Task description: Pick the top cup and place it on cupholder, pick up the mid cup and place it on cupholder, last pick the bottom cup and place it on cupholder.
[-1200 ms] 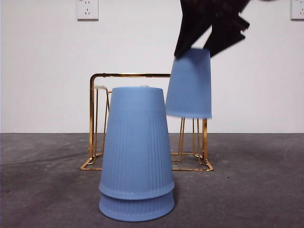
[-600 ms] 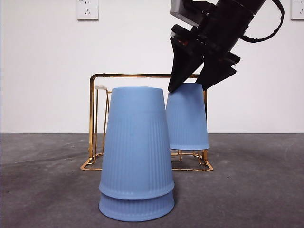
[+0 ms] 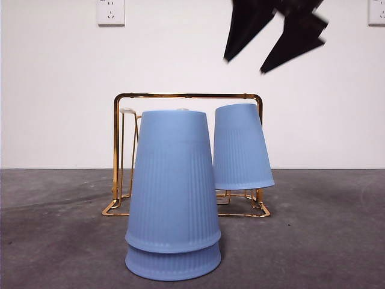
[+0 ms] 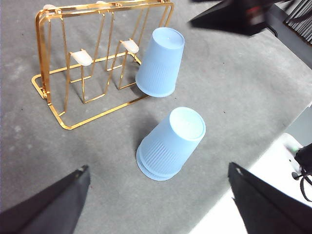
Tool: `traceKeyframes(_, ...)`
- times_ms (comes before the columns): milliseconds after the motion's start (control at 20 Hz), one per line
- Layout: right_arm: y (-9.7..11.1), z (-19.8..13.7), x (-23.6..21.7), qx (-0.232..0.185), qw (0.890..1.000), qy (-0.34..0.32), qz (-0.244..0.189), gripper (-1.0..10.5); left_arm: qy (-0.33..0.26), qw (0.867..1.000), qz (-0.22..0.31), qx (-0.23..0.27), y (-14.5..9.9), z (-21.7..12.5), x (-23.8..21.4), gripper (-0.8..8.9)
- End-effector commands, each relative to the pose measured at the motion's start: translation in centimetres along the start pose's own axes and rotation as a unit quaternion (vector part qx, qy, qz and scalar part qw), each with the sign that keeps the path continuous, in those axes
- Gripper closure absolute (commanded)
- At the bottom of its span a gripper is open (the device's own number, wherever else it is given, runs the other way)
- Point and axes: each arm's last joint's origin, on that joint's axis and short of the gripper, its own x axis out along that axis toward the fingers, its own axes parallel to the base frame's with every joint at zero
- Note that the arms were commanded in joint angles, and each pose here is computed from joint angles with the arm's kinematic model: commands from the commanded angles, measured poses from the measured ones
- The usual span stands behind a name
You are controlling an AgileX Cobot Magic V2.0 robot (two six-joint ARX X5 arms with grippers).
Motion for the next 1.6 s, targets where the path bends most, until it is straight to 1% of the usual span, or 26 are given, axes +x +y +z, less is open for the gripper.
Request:
traceKeyframes(50,1.1,0.0,-2.7,-0.003,1.000,-0.011,0.011,5.1,0.000,1.000,-0.008,0.015,0.0,0.8,0.4,3.37)
traceKeyframes(250,2.7,-1.4,-7.0,-0.002,0.998,-0.001,0.057,5.1,-0.004,0.999,-0.036,0.025,0.0,2.1,2.1,3.37)
traceKeyframes(350,3.5,-2.4,-8.3,-0.007,0.998,0.005,0.070,5.1,0.002,0.999,-0.041,0.034,-0.1,2.7,3.6,3.37)
traceKeyframes(400,3.8,-2.9,-8.6,-0.002,0.997,0.006,0.075,5.1,0.008,0.998,-0.046,0.040,-0.3,3.0,4.5,3.37)
traceKeyframes(600,4.2,-6.1,-8.4,0.026,0.996,0.016,0.084,5.2,0.032,0.995,-0.055,0.079,-1.6,3.8,8.5,3.37)
traceKeyframes(750,4.2,-8.4,-7.5,0.048,0.995,0.025,0.085,5.2,0.064,0.992,-0.045,0.104,-2.7,3.6,11.8,3.37)
traceKeyframes(900,4.1,-9.7,-7.0,0.058,0.994,0.031,0.083,5.2,0.086,0.988,-0.041,0.124,-3.7,3.1,14.7,3.37)
traceKeyframes(1050,4.1,-10.0,-6.9,0.060,0.994,0.032,0.082,5.2,0.100,0.984,-0.047,0.138,-4.4,2.6,17.2,3.37)
traceKeyframes(1300,4.1,-9.9,-6.9,0.059,0.994,0.027,0.083,5.2,0.151,0.976,-0.034,0.153,-4.6,1.2,20.2,3.36)
traceKeyframes(1600,4.1,-9.9,-6.9,0.059,0.995,0.025,0.083,5.2,0.170,0.973,-0.028,0.155,-4.5,0.5,21.7,3.50)
